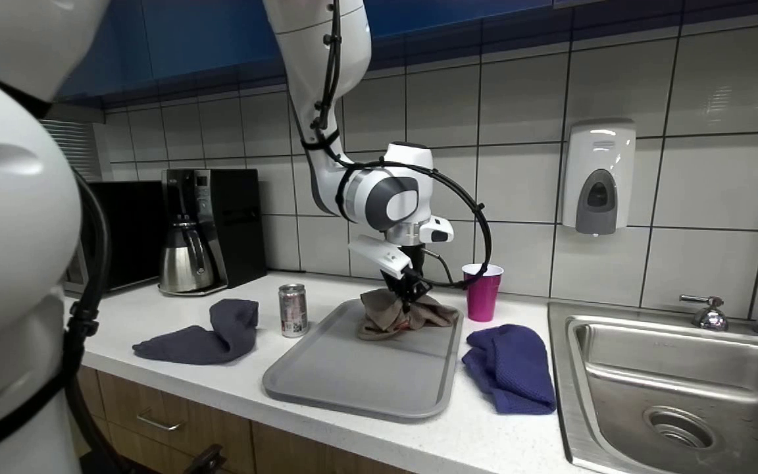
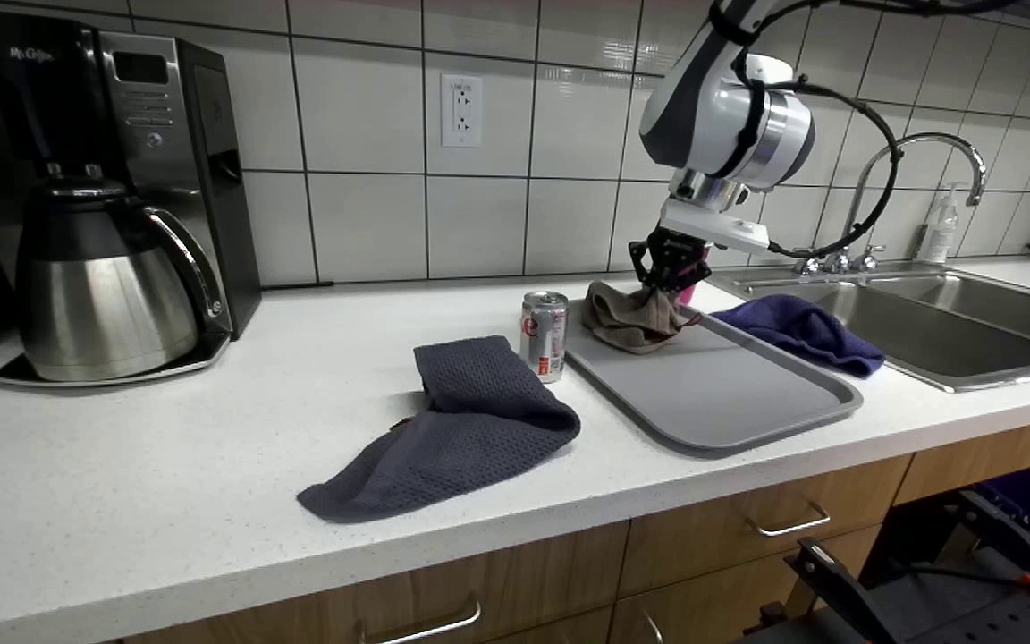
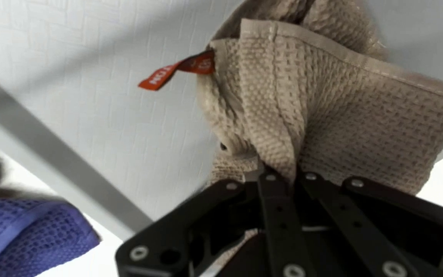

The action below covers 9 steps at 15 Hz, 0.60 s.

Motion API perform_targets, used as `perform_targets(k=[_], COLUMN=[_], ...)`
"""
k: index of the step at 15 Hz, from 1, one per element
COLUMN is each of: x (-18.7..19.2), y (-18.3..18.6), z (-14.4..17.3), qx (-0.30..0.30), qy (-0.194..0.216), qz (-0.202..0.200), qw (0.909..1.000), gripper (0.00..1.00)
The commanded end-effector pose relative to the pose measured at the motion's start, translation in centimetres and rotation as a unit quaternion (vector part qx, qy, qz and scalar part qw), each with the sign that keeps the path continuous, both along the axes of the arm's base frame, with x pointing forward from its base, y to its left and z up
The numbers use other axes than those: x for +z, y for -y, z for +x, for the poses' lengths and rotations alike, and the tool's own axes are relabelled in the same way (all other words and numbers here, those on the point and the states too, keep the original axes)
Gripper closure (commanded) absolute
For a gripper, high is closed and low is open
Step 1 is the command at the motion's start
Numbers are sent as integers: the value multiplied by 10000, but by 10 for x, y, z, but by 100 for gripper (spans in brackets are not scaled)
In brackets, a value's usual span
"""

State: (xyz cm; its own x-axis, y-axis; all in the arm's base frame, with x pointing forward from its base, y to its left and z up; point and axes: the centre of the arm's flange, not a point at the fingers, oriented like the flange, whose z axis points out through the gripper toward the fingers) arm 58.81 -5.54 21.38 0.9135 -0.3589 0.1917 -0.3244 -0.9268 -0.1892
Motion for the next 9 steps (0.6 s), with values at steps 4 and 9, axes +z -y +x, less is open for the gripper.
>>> perform_targets(k=[4, 9], x=[39, 55], y=[5, 9], z=[-29, -36], qx=[268, 615], qy=[179, 380], qz=[120, 153], qw=[9994, 9973], gripper=[99, 99])
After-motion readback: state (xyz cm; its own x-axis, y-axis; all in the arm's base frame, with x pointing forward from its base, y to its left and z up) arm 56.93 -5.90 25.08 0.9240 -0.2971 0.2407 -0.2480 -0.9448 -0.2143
